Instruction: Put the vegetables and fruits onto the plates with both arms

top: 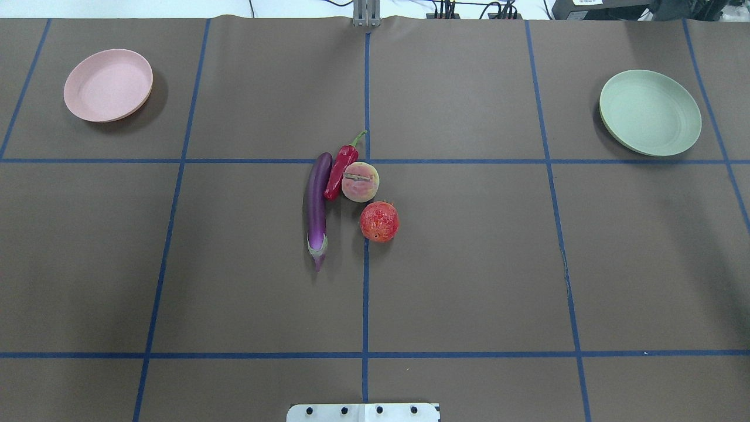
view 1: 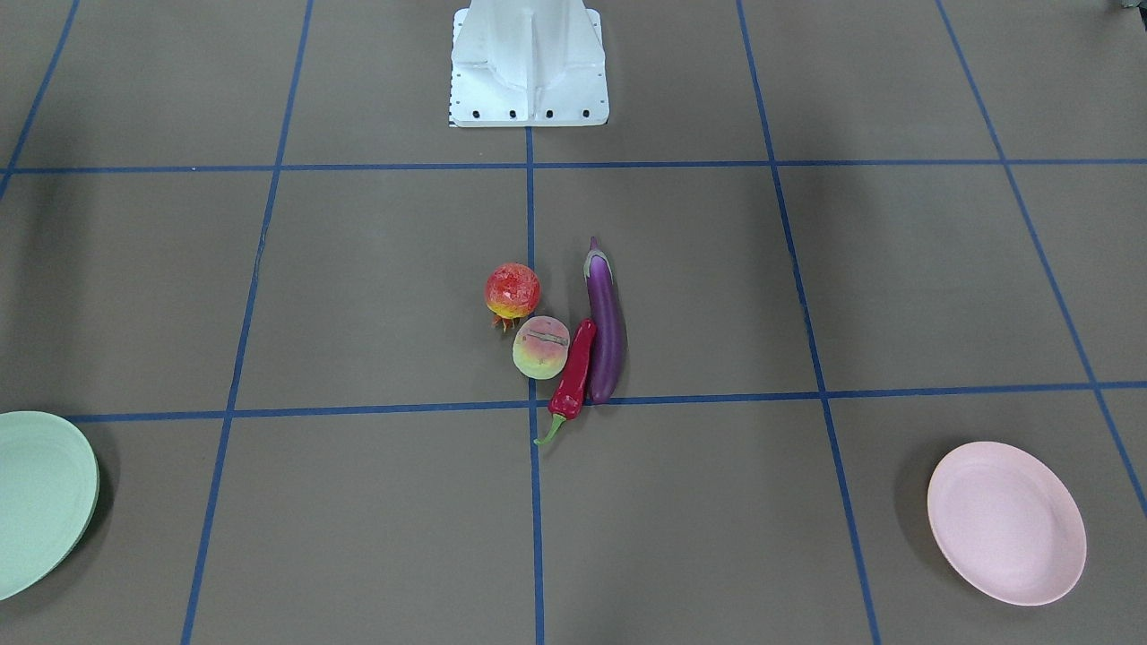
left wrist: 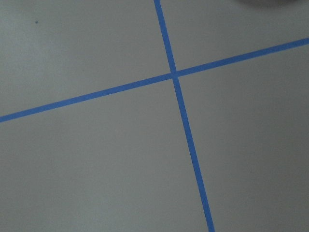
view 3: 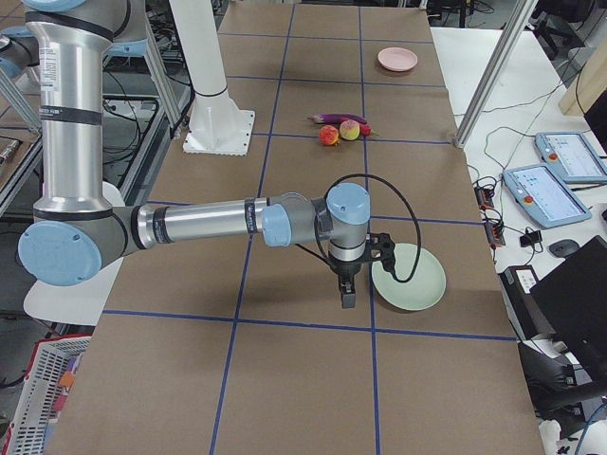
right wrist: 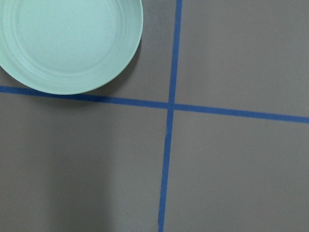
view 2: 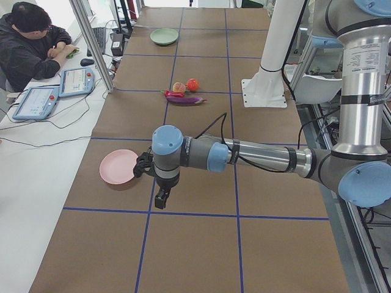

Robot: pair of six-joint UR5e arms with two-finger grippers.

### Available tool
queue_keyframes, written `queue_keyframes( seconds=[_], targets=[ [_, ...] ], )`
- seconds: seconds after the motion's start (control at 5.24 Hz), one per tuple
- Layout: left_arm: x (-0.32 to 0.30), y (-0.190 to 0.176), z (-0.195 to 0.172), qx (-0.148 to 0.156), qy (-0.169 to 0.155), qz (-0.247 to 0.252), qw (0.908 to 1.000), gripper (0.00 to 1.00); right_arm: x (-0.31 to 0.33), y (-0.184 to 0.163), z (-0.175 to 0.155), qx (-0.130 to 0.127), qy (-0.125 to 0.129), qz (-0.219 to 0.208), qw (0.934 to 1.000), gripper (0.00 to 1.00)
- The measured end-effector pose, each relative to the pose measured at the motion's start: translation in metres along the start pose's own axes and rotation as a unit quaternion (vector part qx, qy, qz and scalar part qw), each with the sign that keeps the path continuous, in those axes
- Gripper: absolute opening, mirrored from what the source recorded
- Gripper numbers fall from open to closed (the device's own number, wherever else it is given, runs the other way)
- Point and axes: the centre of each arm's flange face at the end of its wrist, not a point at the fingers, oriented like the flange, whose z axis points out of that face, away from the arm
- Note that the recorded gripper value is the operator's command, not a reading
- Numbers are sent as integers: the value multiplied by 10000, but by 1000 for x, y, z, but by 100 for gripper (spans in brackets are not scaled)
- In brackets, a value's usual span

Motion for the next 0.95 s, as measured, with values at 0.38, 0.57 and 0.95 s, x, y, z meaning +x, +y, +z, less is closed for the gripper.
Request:
queue_keyframes(
  seconds=[0.38,0.57,0.95],
  targets=[
    [1,-33,-2,128,174,-36,9998,100,-18,-20,-1,343,-79,-472,9983,100],
    [5,-40,-3,265,385,36,9989,100,-42,-40,-3,426,-150,-653,9968,99],
    [8,-44,-2,488,540,225,9971,100,-159,-101,-4,604,-499,-1248,9891,99]
  ],
)
